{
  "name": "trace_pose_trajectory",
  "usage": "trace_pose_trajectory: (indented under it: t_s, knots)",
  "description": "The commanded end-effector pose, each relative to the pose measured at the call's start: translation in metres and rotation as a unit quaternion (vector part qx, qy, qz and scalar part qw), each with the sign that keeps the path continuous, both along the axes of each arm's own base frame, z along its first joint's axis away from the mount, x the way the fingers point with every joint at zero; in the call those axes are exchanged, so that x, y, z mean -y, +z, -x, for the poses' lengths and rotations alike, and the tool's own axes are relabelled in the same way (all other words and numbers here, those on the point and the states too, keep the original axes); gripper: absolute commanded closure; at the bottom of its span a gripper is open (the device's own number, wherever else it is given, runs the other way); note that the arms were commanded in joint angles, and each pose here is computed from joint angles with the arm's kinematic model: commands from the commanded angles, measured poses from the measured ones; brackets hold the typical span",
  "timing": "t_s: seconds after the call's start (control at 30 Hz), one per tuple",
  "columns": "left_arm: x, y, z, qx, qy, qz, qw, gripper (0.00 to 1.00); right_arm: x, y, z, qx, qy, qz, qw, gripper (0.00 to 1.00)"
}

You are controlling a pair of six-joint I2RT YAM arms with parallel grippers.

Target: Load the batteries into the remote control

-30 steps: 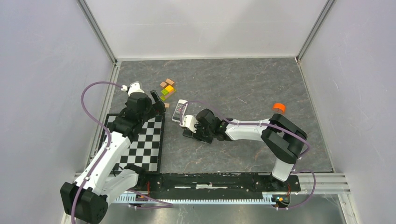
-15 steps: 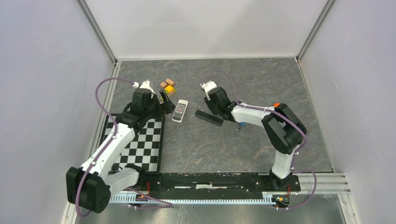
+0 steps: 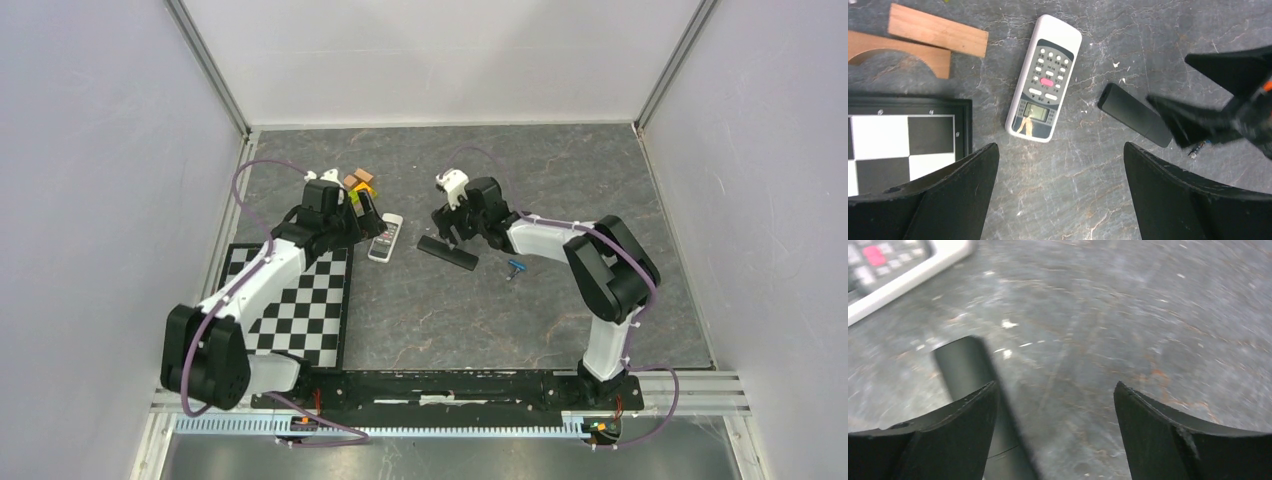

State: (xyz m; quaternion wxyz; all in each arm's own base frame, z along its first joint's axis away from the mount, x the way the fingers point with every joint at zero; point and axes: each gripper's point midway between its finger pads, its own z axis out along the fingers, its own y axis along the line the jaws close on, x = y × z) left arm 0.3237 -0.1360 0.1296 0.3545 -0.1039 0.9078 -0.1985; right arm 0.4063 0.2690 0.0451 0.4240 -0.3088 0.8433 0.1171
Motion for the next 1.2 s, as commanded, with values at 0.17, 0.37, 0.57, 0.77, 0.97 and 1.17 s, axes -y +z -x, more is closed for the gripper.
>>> trace_pose_trajectory:
  t_s: [0.17, 0.37, 0.57, 0.77, 0.97, 1.17]
  knots:
    - [0.017, -0.01, -0.034, 0.001, -0.025, 0.005, 1.0, 0.0, -0.033, 0.004, 0.044, 0.034, 0.207, 0.054, 0.976, 0.1]
    - [0.018, -0.014, -0.035, -0.003, -0.028, 0.004, 1.0, 0.0, -0.031, -0.017, 0.049, -0.006, 0.227, 0.092, 0.97, 0.29]
    - [0.018, -0.017, -0.032, -0.008, -0.028, 0.003, 1.0, 0.0, -0.026, -0.035, 0.052, -0.051, 0.239, 0.125, 0.962, 0.47]
    - [0.019, -0.016, -0.033, -0.008, -0.031, 0.006, 0.999, 0.0, -0.023, -0.044, 0.046, -0.067, 0.213, 0.134, 0.965, 0.51]
    - [0.021, -0.021, -0.032, -0.015, -0.033, 0.008, 0.999, 0.0, -0.005, -0.031, 0.01, -0.033, 0.092, 0.126, 0.987, 0.63]
    - [0.028, -0.024, -0.033, -0.021, -0.043, 0.012, 0.999, 0.0, 0.031, -0.001, -0.04, 0.05, -0.061, 0.141, 0.987, 0.64]
